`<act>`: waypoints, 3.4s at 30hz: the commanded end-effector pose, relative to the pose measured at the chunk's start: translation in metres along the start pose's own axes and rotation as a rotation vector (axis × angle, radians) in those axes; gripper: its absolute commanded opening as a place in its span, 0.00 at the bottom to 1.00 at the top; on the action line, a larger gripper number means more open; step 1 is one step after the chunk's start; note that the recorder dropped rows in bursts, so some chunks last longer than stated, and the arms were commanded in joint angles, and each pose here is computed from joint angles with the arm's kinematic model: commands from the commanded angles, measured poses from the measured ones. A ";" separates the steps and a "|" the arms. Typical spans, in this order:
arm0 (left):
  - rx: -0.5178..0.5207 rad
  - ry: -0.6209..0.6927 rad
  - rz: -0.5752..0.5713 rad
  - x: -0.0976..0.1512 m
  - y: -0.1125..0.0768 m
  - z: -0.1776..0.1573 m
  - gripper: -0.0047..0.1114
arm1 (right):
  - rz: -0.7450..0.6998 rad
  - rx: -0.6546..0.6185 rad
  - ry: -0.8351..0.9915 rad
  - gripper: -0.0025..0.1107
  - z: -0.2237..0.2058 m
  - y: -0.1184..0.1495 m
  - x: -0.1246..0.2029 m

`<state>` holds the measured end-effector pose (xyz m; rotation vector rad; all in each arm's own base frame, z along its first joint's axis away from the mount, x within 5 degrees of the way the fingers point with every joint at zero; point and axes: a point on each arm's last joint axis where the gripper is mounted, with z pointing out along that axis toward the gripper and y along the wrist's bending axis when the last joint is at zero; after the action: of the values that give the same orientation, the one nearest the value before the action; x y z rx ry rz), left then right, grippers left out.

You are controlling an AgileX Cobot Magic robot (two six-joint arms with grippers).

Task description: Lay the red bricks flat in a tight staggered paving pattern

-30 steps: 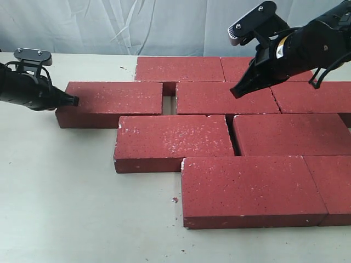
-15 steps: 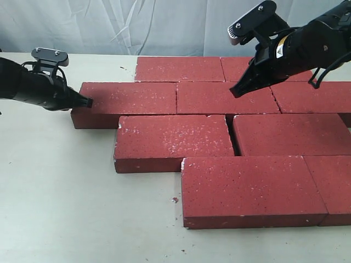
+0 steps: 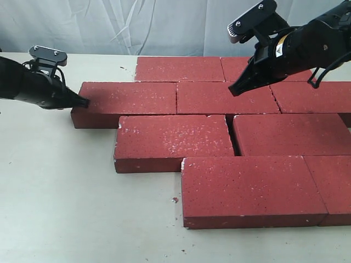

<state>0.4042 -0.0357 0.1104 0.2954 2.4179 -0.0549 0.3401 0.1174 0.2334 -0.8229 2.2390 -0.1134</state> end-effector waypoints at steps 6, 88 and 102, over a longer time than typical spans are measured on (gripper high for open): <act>-0.187 -0.012 0.000 -0.003 0.015 -0.003 0.04 | 0.010 0.002 -0.011 0.01 0.000 -0.001 0.000; 0.502 0.284 0.448 0.013 -0.117 -0.051 0.04 | -0.040 0.003 0.042 0.01 0.001 -0.001 0.005; 0.507 0.274 0.470 0.013 -0.127 -0.052 0.04 | -0.033 0.002 0.033 0.01 0.001 -0.001 0.005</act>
<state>0.3328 -0.1457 0.1351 1.1571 2.5101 -0.4324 0.3381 0.1150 0.2312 -0.8755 2.2611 -0.1522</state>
